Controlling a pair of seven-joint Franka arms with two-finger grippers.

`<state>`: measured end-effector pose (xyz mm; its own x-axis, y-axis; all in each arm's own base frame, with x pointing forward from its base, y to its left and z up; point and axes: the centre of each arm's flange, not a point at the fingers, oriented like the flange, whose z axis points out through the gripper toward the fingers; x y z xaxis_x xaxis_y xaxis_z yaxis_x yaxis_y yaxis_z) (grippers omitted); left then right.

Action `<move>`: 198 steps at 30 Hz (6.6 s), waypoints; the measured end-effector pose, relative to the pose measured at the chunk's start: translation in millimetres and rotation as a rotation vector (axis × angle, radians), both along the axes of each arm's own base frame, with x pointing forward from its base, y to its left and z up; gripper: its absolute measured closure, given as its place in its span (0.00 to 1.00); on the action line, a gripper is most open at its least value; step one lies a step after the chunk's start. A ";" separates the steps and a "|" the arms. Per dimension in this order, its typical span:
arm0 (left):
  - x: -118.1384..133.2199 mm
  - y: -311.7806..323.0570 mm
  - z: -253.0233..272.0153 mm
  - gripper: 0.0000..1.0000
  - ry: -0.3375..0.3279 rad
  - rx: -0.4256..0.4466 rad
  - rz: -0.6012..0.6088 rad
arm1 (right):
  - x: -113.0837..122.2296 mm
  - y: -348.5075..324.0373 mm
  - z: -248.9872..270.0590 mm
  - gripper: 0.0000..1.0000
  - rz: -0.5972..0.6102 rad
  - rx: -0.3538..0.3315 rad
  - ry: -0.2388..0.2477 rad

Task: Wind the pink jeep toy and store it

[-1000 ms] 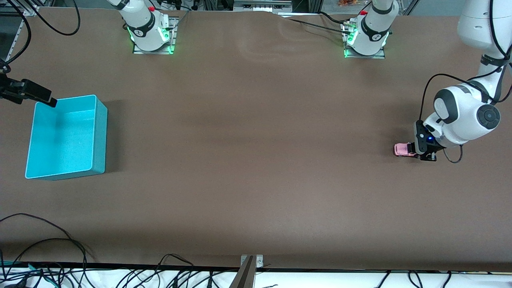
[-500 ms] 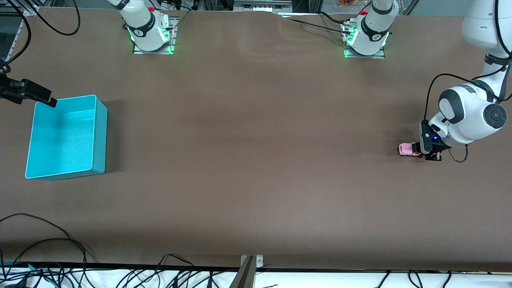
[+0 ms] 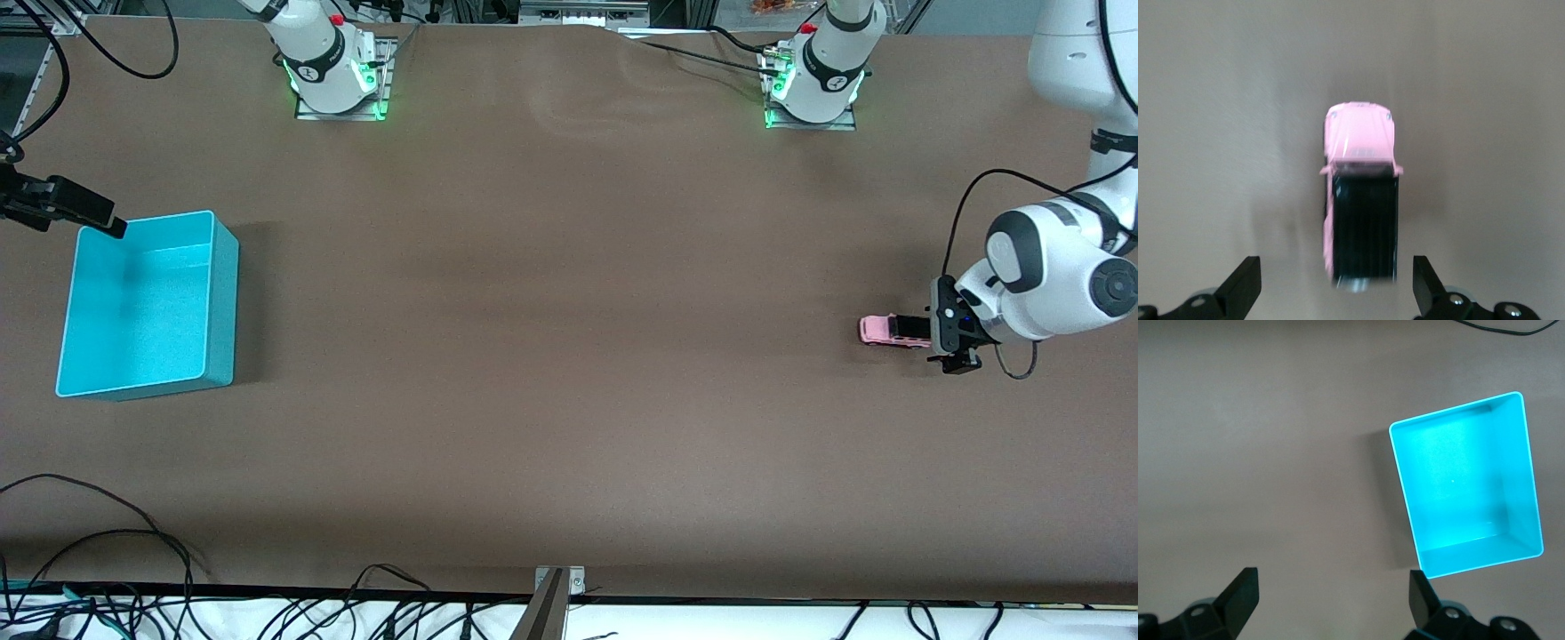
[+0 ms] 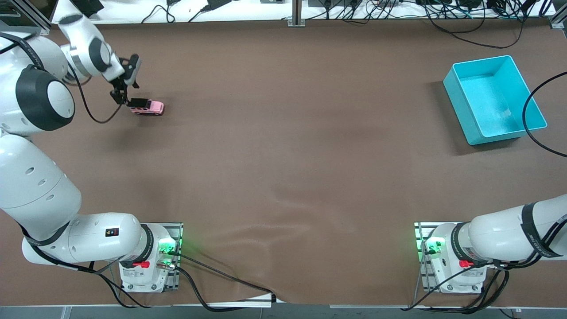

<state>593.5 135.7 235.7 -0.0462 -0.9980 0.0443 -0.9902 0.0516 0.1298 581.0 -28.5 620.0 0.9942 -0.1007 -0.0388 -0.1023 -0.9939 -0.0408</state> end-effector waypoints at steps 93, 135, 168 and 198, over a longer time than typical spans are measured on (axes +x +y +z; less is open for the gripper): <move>-23.0 -137.4 395.8 0.00 -0.030 0.184 1.304 | -47.7 54.0 -196.6 0.00 0.183 0.006 -0.044; -66.1 -158.8 428.9 0.00 0.016 0.168 1.553 | -140.6 -24.1 -371.8 0.00 1.186 -0.041 -0.116; -45.2 -122.9 391.3 0.00 0.066 0.210 1.623 | -139.8 -22.4 -415.5 0.48 1.334 -0.071 -0.113; -44.4 -114.4 397.8 0.00 0.055 0.198 1.640 | -97.0 -6.7 -235.1 0.48 1.411 -0.012 -0.115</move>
<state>549.1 21.3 633.5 0.9928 0.0311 -0.1160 0.0361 -0.9985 0.0413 484.0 -35.3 384.9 0.2566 0.9656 0.0420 0.9658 -0.2578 0.0282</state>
